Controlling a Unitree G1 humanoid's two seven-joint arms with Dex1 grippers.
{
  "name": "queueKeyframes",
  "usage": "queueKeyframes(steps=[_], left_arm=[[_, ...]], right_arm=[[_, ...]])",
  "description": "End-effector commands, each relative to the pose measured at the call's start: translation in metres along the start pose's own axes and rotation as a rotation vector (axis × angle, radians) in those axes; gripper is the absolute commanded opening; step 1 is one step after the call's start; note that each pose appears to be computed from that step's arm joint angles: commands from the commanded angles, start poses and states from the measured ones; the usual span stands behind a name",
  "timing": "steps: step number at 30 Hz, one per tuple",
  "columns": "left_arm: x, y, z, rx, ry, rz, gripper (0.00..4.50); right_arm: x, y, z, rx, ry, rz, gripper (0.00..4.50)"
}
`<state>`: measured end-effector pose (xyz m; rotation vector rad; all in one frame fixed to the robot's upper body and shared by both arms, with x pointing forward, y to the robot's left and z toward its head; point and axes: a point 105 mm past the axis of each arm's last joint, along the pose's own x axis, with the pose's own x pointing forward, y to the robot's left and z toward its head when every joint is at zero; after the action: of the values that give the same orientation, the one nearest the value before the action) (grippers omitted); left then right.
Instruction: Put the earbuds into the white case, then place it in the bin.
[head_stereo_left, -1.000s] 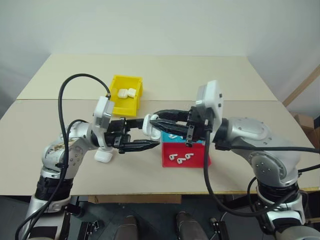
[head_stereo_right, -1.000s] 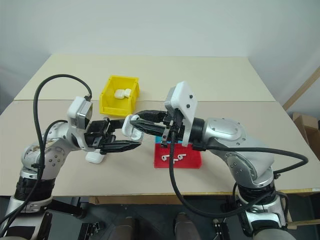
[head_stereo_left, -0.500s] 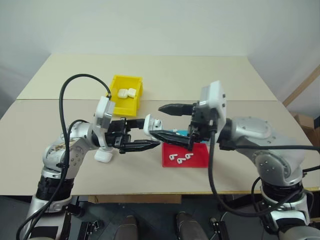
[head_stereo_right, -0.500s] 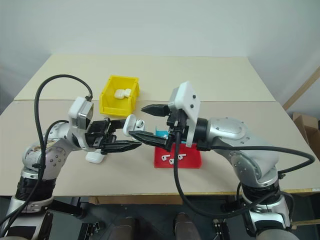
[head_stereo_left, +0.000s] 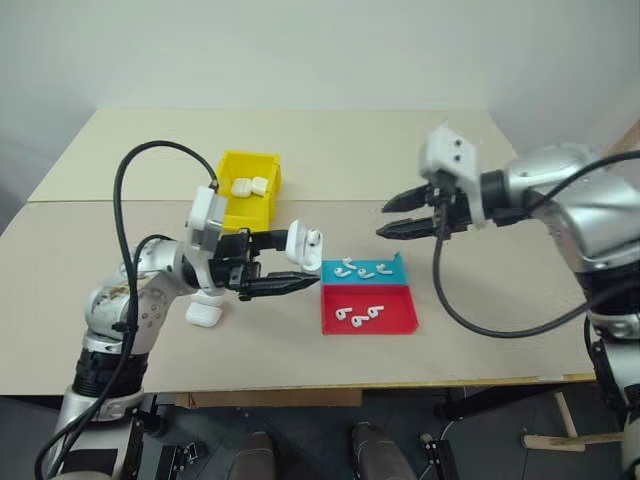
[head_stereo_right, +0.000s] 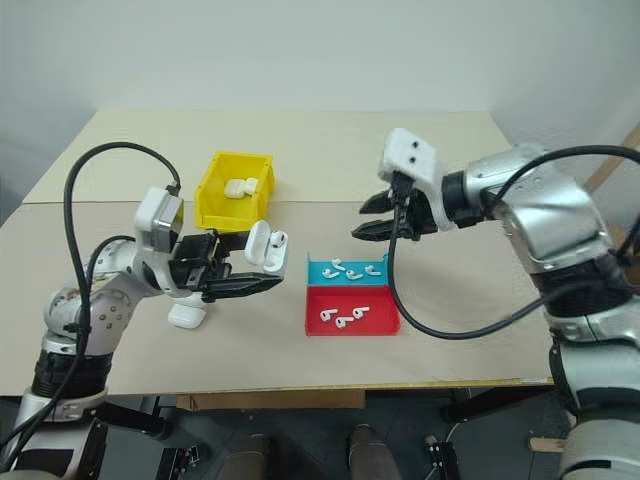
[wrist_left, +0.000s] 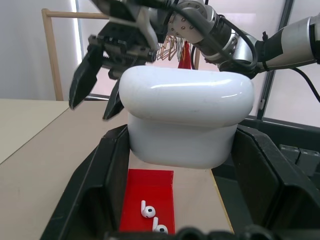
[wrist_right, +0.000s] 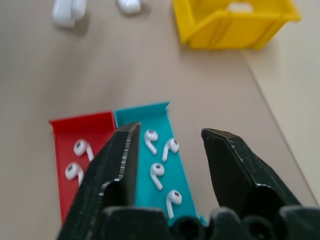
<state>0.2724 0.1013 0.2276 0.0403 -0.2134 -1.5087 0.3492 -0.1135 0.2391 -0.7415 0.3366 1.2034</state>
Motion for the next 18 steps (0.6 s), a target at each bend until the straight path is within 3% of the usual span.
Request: queueKeyframes(steps=[1,9,18], left_arm=[[0.003,-0.007,0.011,0.061,-0.025,-0.006,2.77],[0.001,-0.010,0.011,0.061,-0.023,0.023,2.77],[-0.002,-0.013,0.009,0.060,-0.021,0.047,2.77]], right_arm=[[0.018,-0.008,-0.010,-0.053,0.179,0.041,2.49],[0.048,-0.022,-0.037,-0.104,0.441,0.097,2.49],[0.069,-0.024,-0.057,-0.076,0.518,0.121,2.49]])
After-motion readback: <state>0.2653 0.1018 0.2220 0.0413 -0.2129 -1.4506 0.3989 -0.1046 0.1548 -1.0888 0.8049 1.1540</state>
